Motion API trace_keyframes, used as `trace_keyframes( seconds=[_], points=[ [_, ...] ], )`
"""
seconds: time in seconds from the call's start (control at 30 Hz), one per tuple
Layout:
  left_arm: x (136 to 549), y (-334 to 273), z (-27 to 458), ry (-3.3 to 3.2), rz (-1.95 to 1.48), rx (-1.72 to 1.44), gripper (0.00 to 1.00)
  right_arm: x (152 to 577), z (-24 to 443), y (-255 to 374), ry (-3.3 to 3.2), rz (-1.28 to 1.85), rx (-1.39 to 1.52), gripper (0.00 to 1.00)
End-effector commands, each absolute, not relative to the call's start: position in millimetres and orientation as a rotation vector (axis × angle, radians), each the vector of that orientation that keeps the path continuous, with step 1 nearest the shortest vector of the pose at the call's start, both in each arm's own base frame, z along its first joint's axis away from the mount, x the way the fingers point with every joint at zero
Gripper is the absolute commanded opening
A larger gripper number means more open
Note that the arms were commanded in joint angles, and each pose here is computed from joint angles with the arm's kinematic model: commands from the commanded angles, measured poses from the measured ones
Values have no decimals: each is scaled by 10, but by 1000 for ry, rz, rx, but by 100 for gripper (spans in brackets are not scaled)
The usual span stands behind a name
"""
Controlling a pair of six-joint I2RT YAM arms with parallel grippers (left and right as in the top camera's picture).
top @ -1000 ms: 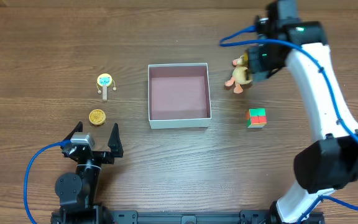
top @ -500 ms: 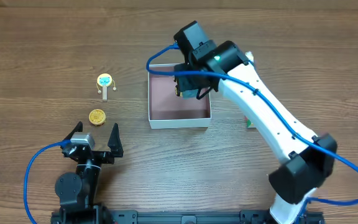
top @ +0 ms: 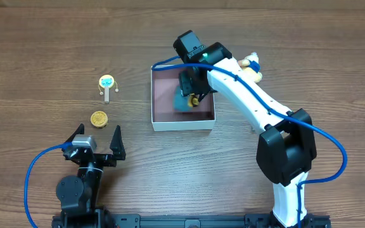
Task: Pack container
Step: 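Lift the truck with the right gripper and drop it into the box, then grasp the plush duck with the right gripper and place it in the box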
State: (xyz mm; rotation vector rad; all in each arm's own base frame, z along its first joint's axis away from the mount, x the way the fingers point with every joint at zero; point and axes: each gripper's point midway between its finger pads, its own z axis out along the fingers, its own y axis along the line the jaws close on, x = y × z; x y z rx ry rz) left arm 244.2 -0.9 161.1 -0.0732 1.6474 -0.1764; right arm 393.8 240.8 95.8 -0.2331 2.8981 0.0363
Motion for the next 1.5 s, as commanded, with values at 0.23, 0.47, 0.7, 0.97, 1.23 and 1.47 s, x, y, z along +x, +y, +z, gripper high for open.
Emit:
trace_keyframes(
  seconds=[0.23, 0.47, 0.7, 0.97, 1.23, 1.47],
  points=[
    [2441, 10, 1606, 1643, -162, -73, 100, 4286, 1950, 2353, 2714, 84, -260, 100],
    [2441, 10, 1606, 1643, -162, -73, 100, 4382, 2423, 1074, 2778, -49, 5, 100],
    [2441, 10, 1606, 1643, -162, -73, 100, 4675, 1782, 634, 2813, 192, 449, 100],
    [2441, 10, 1606, 1643, -162, -73, 100, 4573, 713, 701, 2997, 153, 442, 100],
    [2441, 10, 1606, 1643, -162, -73, 100, 4780, 330, 726, 2983, 157, 418, 82],
    [2441, 10, 1606, 1643, -162, -73, 100, 4826, 399, 732, 2966, 163, 417, 12]
  ],
)
